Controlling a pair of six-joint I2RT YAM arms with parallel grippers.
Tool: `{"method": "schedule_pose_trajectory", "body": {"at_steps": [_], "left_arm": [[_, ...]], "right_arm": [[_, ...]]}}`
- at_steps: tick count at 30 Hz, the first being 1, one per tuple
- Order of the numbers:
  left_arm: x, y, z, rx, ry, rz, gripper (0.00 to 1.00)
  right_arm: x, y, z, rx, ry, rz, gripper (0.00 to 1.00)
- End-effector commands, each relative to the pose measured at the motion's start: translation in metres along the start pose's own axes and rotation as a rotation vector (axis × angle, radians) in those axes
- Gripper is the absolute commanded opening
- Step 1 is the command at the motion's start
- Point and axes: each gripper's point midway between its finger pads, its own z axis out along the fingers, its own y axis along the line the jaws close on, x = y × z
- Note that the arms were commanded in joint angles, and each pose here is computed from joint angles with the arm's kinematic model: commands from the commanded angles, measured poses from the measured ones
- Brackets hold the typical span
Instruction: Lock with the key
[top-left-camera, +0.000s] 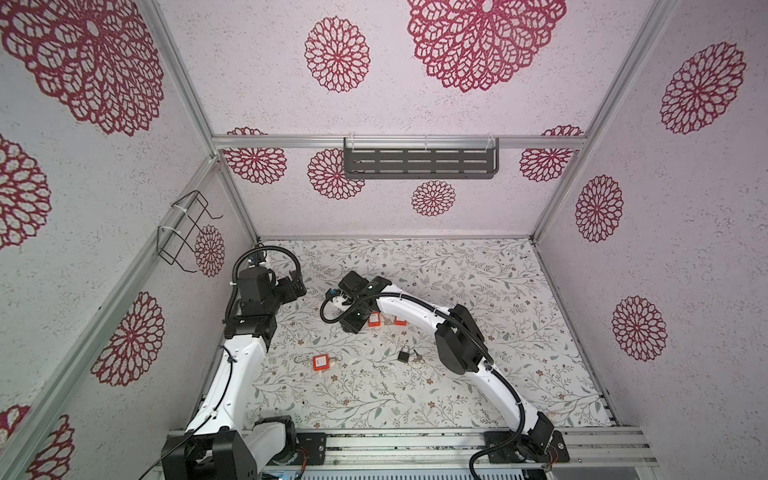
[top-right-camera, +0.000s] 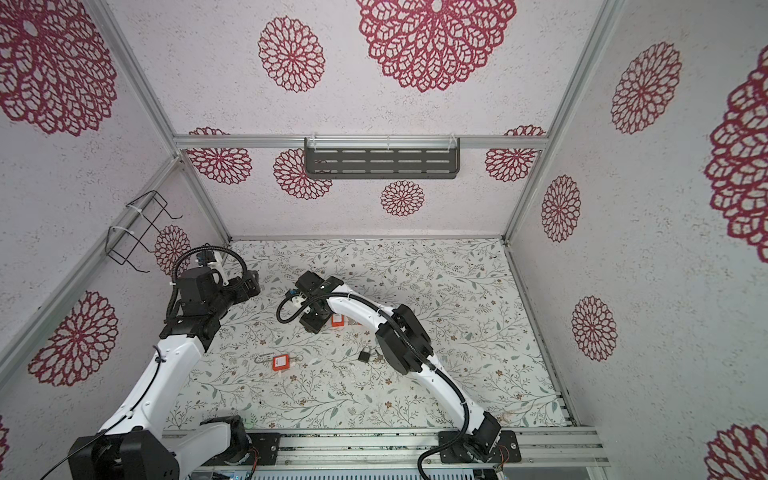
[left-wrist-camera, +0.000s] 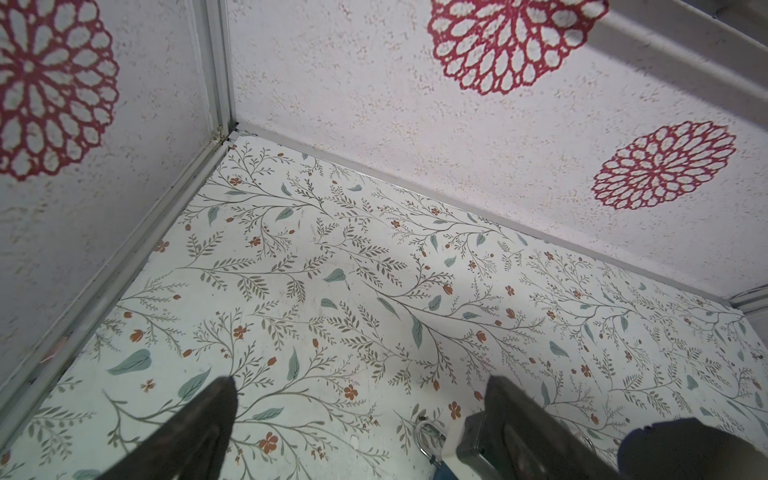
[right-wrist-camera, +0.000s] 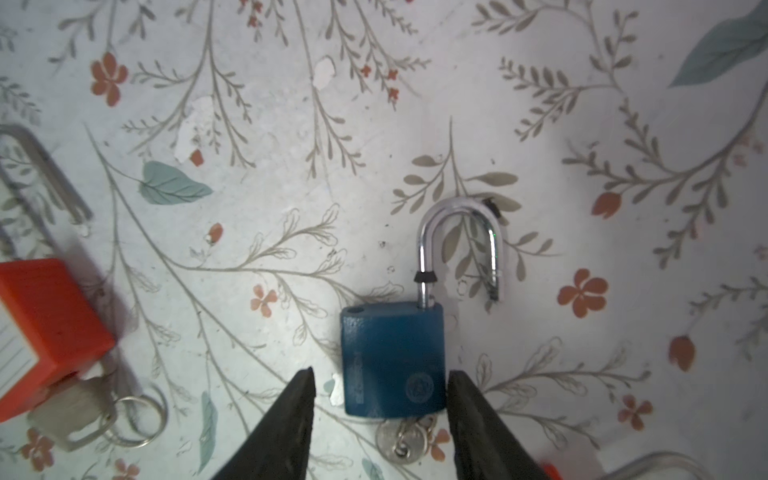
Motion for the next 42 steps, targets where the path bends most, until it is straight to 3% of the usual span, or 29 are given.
{"method": "schedule_pose_trajectory", "body": {"at_steps": [1,9,21,28,31,36,42], "left_arm": [[-0.007,-0.002,-0.006,0.015,-0.037,0.019,0.97],[-0.004,-0.004,-0.007,0.032,-0.032,0.025,0.97],[0.001,-0.012,-0.004,0.076,-0.003,0.042,0.97],[0.006,-0.014,-0.004,0.093,0.018,0.047,0.97],[0.007,-0.016,-0.005,0.104,0.025,0.049,0.97],[0.002,-0.010,-0.008,0.065,0.000,0.060,0.97],[-0.019,-0.025,-0.012,0.130,-0.067,0.139,0.97]], "right_arm": [[-0.016,-0.009,-0.010,0.070,-0.047,-0.010,0.54],[-0.015,-0.009,0.002,0.064,-0.048,-0.008,0.54],[-0.010,-0.005,0.007,0.070,-0.025,-0.062,0.41],[-0.004,-0.002,0.018,0.093,0.002,-0.098,0.42],[-0.005,0.001,0.016,0.095,0.000,-0.104,0.38],[-0.025,0.008,-0.017,0.083,-0.066,-0.159,0.27],[-0.049,0.015,-0.092,0.057,-0.171,-0.260,0.23]]}}
